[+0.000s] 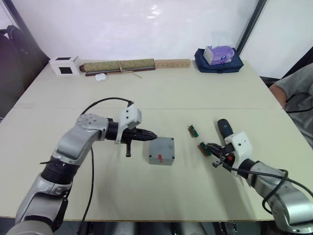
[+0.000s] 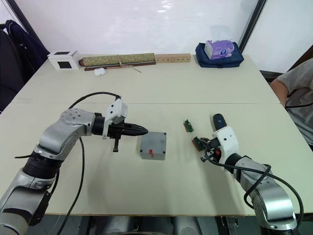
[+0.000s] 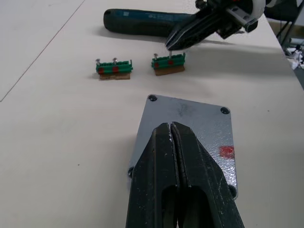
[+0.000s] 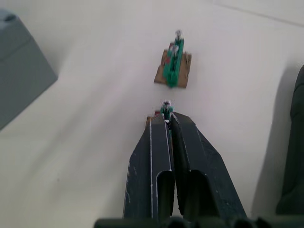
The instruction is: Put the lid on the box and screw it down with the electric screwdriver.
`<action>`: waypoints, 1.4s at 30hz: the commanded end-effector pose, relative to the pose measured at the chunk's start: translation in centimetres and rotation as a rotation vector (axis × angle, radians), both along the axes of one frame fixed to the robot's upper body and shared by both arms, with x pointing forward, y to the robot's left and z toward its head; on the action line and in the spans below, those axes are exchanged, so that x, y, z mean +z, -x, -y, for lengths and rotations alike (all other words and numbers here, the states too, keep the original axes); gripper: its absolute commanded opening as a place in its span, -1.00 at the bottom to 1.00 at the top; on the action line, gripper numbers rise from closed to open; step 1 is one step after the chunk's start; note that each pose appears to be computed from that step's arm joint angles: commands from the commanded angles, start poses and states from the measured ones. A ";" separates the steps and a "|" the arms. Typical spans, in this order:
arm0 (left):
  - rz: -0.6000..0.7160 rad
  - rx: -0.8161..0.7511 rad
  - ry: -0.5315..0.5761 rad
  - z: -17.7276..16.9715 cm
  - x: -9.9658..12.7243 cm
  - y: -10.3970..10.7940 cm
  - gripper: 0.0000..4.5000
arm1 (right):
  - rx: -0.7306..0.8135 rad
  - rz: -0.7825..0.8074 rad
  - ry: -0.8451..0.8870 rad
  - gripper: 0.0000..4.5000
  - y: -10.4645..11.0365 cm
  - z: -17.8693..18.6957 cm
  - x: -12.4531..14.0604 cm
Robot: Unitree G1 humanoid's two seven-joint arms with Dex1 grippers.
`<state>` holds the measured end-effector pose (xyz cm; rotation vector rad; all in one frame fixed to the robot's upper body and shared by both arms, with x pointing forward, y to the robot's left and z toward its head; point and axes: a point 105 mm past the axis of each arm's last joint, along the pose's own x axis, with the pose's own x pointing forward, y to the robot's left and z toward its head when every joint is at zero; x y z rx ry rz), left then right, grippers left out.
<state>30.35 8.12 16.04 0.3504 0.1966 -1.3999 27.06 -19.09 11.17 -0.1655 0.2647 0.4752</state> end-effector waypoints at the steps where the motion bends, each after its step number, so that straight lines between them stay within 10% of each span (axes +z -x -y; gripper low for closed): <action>1: 0.047 -0.001 0.019 -0.1 1.2 -0.3 -1.00 | 0.055 0.091 -0.056 -0.96 0.3 -0.6 3.1; 6: 0.005 0.064 0.041 -2.2 2.0 -0.7 -1.00 | 0.246 0.204 -0.037 -0.96 0.0 -3.9 7.2; 42: -0.005 0.057 -0.045 -2.1 -0.5 1.7 -1.00 | 0.433 0.158 0.005 -0.96 -0.9 -9.5 3.0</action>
